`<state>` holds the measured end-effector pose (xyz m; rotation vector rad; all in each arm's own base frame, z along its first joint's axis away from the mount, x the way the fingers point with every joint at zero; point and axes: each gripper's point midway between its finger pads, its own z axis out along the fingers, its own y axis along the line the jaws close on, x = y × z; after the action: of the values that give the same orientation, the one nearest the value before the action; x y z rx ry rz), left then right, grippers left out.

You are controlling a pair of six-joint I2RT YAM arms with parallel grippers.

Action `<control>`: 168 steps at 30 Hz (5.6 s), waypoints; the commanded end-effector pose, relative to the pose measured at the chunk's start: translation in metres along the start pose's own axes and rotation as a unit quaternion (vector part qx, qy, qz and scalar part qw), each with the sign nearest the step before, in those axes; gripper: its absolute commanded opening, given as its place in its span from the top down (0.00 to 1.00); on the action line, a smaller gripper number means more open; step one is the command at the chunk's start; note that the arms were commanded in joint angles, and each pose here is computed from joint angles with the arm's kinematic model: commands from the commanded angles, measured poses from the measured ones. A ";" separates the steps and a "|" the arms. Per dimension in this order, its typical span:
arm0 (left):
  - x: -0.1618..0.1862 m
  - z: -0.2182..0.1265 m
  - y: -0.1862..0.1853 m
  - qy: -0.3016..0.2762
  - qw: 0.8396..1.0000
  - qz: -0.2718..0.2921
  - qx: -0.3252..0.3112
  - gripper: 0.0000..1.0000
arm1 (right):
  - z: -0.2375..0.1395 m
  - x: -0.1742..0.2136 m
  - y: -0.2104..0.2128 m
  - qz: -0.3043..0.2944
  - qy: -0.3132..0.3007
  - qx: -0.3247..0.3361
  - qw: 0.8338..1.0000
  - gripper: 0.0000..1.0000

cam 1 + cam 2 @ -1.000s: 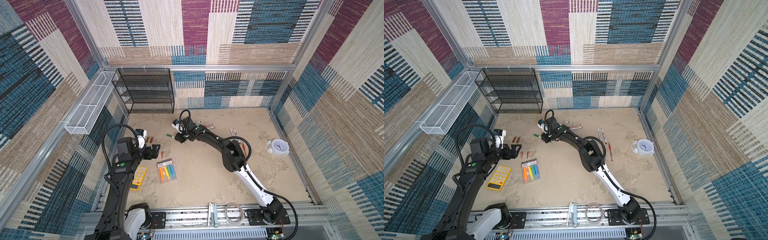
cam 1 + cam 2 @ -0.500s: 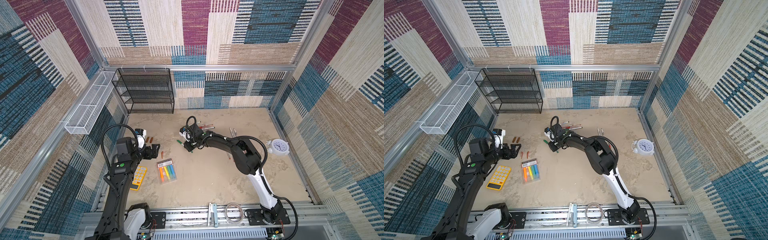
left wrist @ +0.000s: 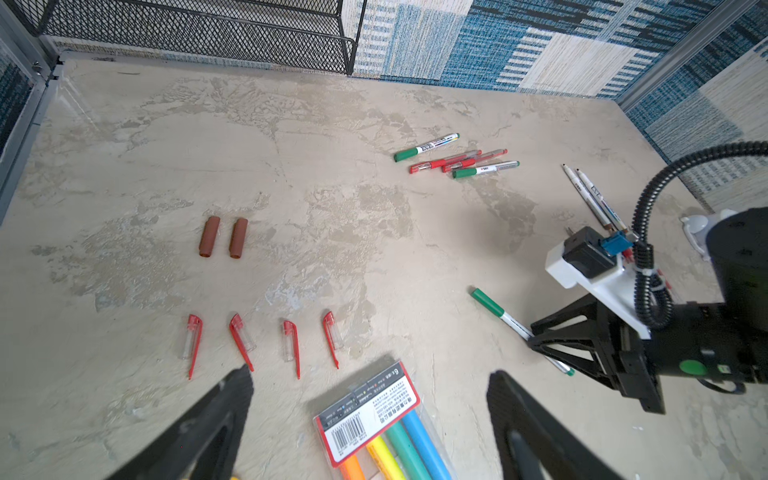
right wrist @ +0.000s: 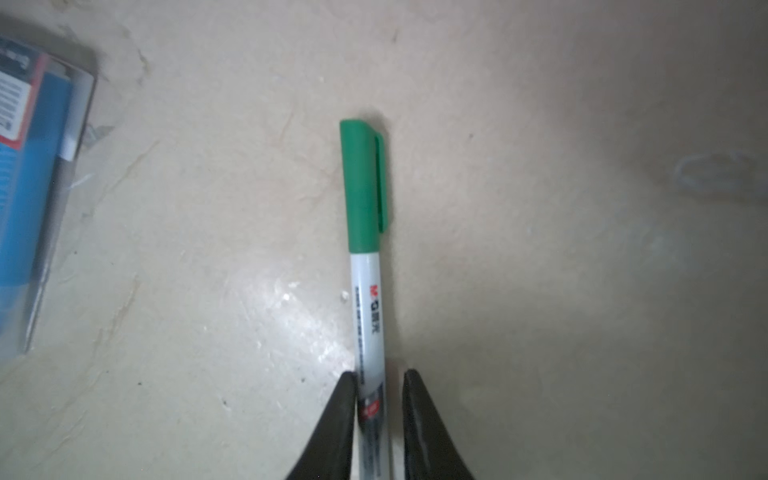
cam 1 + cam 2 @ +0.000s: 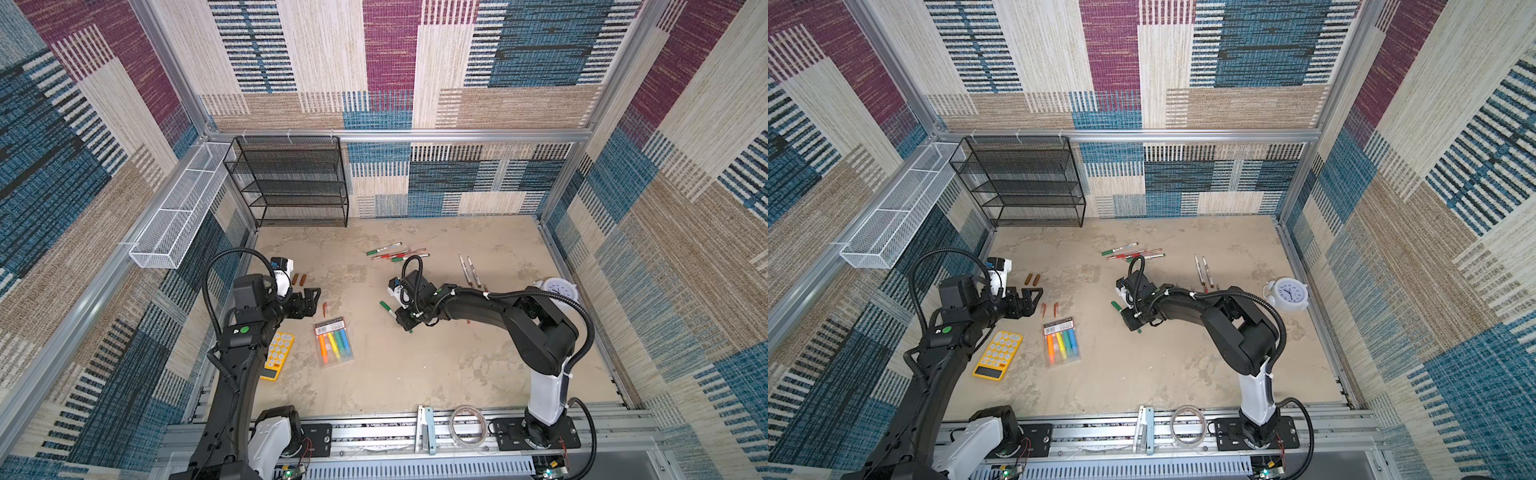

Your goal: Open the pen caps

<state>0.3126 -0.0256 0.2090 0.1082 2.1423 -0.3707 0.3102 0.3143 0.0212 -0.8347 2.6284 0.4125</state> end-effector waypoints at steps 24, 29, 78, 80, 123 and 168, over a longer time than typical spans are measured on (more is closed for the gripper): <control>-0.019 -0.010 -0.053 -0.020 0.988 -0.039 0.149 0.13 | -0.095 -0.080 0.056 0.038 -0.163 -0.082 0.982 0.90; -0.018 -0.009 -0.069 -0.016 0.974 -0.093 0.208 0.13 | -0.126 -0.095 0.084 0.025 -0.233 -0.141 0.962 0.91; -0.009 0.011 -0.077 0.006 0.961 -0.169 0.218 1.00 | -0.104 -0.117 0.195 -0.068 -0.237 -0.190 0.950 0.65; -0.008 0.011 -0.077 0.010 0.961 -0.169 0.218 1.00 | -0.101 -0.120 0.199 -0.071 -0.228 -0.190 0.952 0.65; -0.021 0.058 -0.009 0.116 0.991 -0.056 0.043 1.00 | -0.114 -0.034 0.119 0.020 -0.212 -0.129 0.969 1.00; 0.074 0.208 0.090 0.420 0.902 -0.036 -0.096 0.77 | -0.173 0.010 0.038 0.094 -0.273 -0.066 0.955 1.00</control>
<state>0.4602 -0.0122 0.0241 0.0869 3.0069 -0.1946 0.2352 0.2742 0.1689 -0.4555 2.2057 0.7415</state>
